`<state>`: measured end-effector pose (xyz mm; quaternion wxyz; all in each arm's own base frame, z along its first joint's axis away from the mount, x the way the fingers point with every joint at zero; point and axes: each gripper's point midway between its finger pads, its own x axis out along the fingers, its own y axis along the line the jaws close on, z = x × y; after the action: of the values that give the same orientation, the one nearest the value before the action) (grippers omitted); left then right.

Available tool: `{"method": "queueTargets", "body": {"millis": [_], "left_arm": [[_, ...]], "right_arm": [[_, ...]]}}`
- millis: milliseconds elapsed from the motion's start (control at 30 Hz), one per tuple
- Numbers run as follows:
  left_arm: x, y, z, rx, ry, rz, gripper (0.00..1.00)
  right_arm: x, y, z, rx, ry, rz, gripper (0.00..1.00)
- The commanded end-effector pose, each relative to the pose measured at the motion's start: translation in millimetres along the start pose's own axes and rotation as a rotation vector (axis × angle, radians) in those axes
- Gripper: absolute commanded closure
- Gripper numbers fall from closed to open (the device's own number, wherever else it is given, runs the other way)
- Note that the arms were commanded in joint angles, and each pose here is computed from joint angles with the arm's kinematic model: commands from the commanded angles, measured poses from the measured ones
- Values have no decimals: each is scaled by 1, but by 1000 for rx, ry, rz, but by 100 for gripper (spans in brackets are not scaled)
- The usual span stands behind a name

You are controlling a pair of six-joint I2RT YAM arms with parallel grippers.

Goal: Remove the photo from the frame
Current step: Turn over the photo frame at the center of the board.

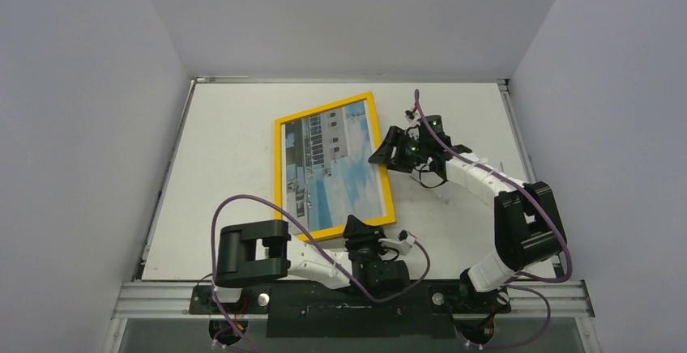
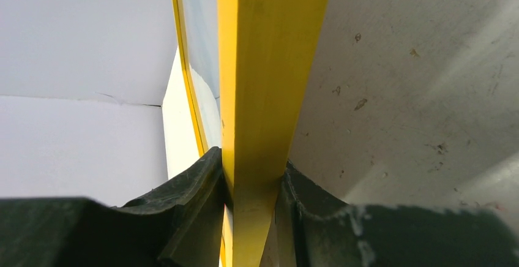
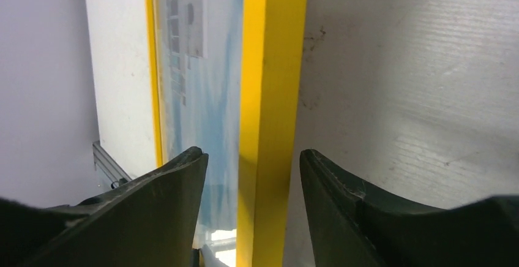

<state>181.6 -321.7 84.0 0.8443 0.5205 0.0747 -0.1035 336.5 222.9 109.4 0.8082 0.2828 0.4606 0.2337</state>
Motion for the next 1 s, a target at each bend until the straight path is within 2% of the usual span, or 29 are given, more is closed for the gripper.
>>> {"method": "queueTargets", "body": {"millis": [0,33,67,100,200,367,433,567,667,800,967], "left_arm": [[-14,29,36,-244,-54,56,88],[-15,30,37,-250,-56,54,88],[-16,30,37,-258,-57,49,87],[-16,31,38,-266,-57,40,84],[-18,33,41,-305,-60,9,71],[-23,41,46,-378,-74,-41,26],[-26,43,51,-412,-82,-77,15],[-36,53,60,-492,-108,-165,6],[-48,66,69,-571,-144,-258,4],[-66,79,78,-683,-203,-412,3],[-74,113,74,-909,-250,-544,3]], "right_arm": [[-1,24,18,-5,-52,123,47],[-2,25,18,-3,-49,130,55],[-4,27,18,-8,-52,137,68],[-7,30,21,-19,-60,144,76],[-13,31,28,-37,-73,126,89],[-26,32,37,-37,-99,122,93],[-31,33,42,-44,-111,116,93],[-41,32,52,-63,-131,83,93],[-50,30,63,-77,-156,62,93],[-65,25,75,-85,-191,28,93],[-79,20,85,-98,-212,-11,92]]}}
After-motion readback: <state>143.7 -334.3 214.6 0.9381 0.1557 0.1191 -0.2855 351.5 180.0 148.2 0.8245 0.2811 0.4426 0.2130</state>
